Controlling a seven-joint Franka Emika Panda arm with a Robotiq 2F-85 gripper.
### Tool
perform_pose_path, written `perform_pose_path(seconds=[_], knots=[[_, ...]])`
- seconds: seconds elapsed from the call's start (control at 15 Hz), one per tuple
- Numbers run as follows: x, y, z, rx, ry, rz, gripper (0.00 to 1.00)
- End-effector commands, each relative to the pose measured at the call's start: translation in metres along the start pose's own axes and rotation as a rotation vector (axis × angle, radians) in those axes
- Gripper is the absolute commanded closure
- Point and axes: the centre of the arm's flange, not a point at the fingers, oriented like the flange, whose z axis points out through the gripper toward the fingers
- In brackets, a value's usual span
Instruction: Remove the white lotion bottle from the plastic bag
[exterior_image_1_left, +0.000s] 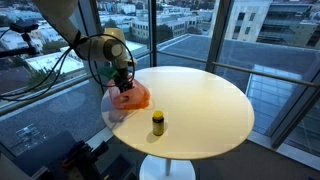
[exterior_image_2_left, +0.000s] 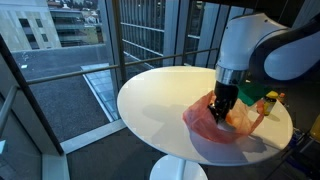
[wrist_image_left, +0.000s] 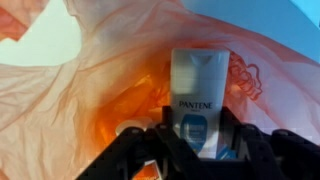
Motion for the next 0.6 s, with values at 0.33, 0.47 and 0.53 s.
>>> perform_pose_path(seconds=[0.33,0.47,0.53], knots=[[-0.025,-0.002,-0.051,-0.020,-0.024,-0.080,0.75],[-0.029,-0.002,-0.061,-0.026,-0.020,-0.087,0.75],[-0.030,-0.001,-0.066,-0.026,-0.019,-0.092,0.75]])
